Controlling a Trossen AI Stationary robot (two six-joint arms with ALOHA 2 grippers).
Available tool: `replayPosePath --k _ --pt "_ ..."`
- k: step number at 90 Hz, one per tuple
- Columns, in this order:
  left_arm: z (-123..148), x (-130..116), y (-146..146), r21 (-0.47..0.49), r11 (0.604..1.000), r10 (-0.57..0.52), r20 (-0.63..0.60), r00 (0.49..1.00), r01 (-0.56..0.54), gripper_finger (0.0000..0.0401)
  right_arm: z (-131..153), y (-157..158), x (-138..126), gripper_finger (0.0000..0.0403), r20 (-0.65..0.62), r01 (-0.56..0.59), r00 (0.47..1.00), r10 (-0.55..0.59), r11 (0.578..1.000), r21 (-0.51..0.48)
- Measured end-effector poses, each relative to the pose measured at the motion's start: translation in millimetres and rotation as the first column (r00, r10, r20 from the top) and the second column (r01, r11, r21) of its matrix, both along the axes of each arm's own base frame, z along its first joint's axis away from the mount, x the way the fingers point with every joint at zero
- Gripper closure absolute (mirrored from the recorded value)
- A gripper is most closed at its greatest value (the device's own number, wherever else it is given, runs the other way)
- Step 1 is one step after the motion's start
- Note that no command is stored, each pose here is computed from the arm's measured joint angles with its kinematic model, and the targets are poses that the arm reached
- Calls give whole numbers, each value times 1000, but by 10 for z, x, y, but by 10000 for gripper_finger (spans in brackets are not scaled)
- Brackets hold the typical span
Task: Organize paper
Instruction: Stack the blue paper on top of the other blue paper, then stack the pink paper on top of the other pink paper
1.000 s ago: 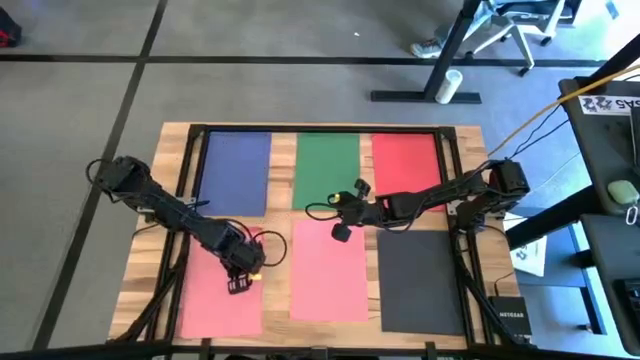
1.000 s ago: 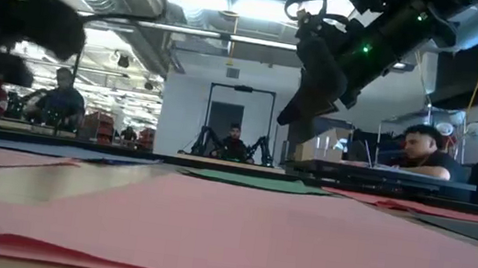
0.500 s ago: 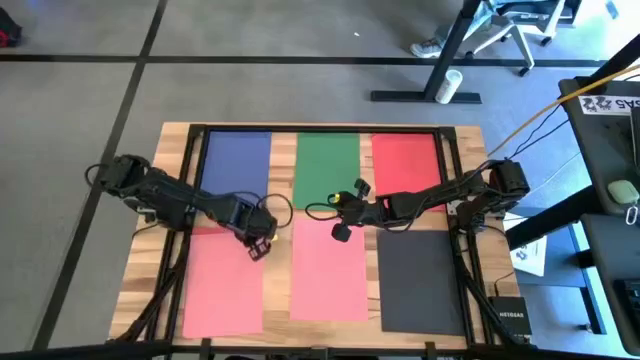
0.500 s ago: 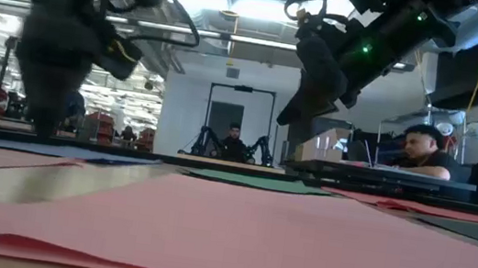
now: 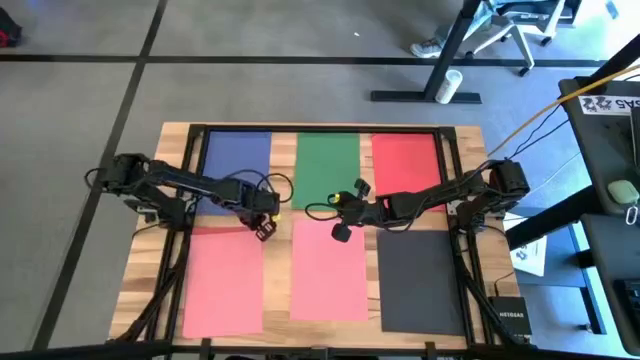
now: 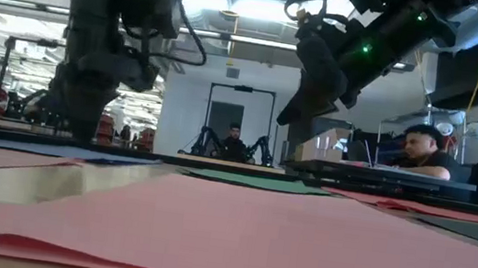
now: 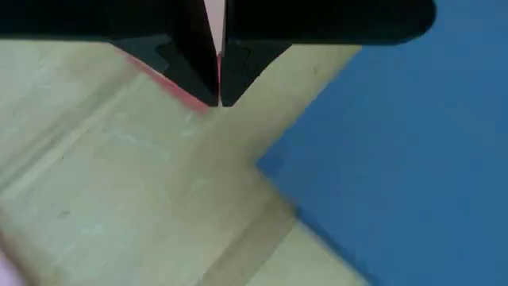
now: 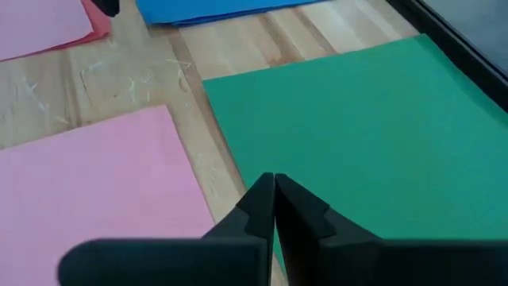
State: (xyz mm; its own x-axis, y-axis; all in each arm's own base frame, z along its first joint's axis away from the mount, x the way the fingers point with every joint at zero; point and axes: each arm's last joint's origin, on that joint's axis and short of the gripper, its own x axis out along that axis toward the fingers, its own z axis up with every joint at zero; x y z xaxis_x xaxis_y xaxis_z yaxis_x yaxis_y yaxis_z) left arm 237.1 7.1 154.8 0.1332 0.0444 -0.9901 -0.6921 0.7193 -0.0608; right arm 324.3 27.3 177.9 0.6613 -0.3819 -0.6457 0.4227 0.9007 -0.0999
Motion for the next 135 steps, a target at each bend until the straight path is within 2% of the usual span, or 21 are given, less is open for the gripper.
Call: replayPosePath --k 18,53,118,135 --pt "-97 -75 113 -5 999 54 -18 998 -54 401 0 0 0 403 -1 -1 1000 1 1000 -2" --pt "-108 -57 271 33 997 63 25 998 -64 401 0 -1 0 403 -1 1 1000 -1 1000 -3" --pt "-108 -70 350 50 998 28 18 999 -29 401 0 -1 0 403 -3 -3 1000 3 1000 -8" --pt "-34 -30 301 40 998 -41 6 999 41 401 0 -1 0 403 -3 -3 1000 3 1000 -8"
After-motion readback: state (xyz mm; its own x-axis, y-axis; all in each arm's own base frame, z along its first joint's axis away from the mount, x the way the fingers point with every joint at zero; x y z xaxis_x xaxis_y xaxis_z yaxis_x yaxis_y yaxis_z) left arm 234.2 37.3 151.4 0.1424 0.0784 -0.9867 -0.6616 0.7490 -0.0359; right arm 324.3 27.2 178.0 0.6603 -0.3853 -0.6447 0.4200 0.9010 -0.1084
